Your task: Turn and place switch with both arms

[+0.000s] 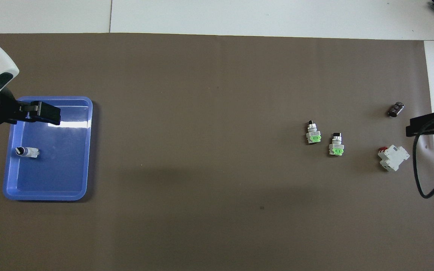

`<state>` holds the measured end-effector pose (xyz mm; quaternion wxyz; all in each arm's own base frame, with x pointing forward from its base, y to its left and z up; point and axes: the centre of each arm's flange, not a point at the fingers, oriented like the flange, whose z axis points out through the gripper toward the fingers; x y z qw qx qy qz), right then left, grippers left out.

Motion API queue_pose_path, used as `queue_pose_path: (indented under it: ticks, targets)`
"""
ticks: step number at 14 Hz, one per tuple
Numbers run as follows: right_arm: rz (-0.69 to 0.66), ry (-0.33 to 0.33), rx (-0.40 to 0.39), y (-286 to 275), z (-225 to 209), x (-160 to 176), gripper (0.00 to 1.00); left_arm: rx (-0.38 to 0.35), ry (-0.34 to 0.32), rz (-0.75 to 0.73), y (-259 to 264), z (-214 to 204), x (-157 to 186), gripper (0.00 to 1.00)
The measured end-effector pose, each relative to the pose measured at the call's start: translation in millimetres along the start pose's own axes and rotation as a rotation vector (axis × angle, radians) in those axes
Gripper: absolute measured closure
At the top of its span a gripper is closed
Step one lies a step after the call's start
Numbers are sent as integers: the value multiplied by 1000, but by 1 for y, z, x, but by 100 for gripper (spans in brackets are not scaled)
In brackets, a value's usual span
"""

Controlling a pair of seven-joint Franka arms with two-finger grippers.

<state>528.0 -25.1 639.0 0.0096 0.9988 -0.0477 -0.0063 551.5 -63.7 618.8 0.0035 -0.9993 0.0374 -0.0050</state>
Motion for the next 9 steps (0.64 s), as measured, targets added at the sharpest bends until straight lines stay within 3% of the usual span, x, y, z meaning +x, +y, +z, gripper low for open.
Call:
queue_pose_path:
  ticks: [9]
  targets:
    - [0, -3, 0, 0, 1, 0, 0, -10, -6, 2, 2, -21, -7, 0]
